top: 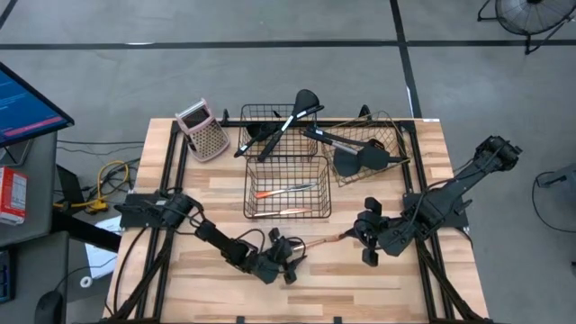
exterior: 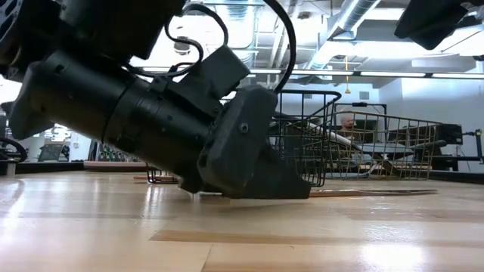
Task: Pick & Place Kitchen Items
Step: Put the table knife into the bottom wire basket
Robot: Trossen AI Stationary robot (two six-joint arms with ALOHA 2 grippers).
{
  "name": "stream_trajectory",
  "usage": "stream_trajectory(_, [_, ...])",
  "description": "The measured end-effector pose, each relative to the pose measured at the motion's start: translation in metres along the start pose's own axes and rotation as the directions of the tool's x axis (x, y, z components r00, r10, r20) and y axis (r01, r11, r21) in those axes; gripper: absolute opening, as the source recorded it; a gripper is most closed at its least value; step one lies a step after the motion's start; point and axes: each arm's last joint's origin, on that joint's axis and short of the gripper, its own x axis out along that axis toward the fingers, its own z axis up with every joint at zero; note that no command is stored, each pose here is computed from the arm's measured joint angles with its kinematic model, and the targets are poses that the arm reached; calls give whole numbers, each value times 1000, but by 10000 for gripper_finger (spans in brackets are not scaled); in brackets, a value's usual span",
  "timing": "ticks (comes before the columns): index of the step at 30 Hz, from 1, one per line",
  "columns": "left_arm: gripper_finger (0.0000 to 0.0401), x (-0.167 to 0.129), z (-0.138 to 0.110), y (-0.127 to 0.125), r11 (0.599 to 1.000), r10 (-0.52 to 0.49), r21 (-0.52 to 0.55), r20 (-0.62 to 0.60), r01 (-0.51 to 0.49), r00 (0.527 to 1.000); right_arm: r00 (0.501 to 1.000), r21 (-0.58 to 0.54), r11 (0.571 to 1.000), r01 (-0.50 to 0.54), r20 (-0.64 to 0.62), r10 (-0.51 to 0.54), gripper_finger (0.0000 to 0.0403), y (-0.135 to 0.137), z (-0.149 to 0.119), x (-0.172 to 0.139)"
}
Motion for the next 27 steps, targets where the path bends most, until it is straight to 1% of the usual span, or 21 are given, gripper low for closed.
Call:
stream_trajectory(2, [208, 0, -6, 0, 1000, 15, 20, -4, -15, 1000, 1000, 1, 1000, 0, 0, 0, 0, 0, 0, 0])
stream_trajectory(4, [181, 0, -12, 1, 998, 40, 45, -16, -39, 999, 1000, 6, 1000, 0, 0, 0, 0, 0, 0, 0])
stream_trajectory(7, [127, 1, -16, 4, 997, 63, 45, -31, -62, 998, 1000, 11, 1000, -4, -3, 4, 0, 0, 0, 0])
stream_trajectory(10, [69, 0, -15, 5, 996, 72, 46, -37, -70, 997, 1000, 12, 1000, -14, -12, 14, 0, 0, 0, 0])
stream_trajectory(13, [25, 1, -15, 5, 997, 65, 43, -41, -63, 997, 1000, 11, 1000, -17, -15, 17, 0, 0, 0, 0])
stream_trajectory(17, [24, -1, -15, 3, 999, 39, 16, -51, -38, 998, 1000, 11, 1000, -17, -15, 17, 0, 0, 0, 0])
stream_trajectory(21, [24, -4, -10, 1, 1000, 7, 5, -67, -7, 998, 1000, 14, 1000, -20, -12, 20, 0, 0, 0, -1])
stream_trajectory(25, [24, -10, 5, -3, 999, -36, -16, -73, 34, 997, 999, 32, 998, -45, 16, 45, 0, -3, 4, -10])
stream_trajectory(27, [24, -13, 11, -4, 998, -56, -8, -81, 56, 995, 997, 47, 997, -63, 39, 61, 0, -7, 7, -18])
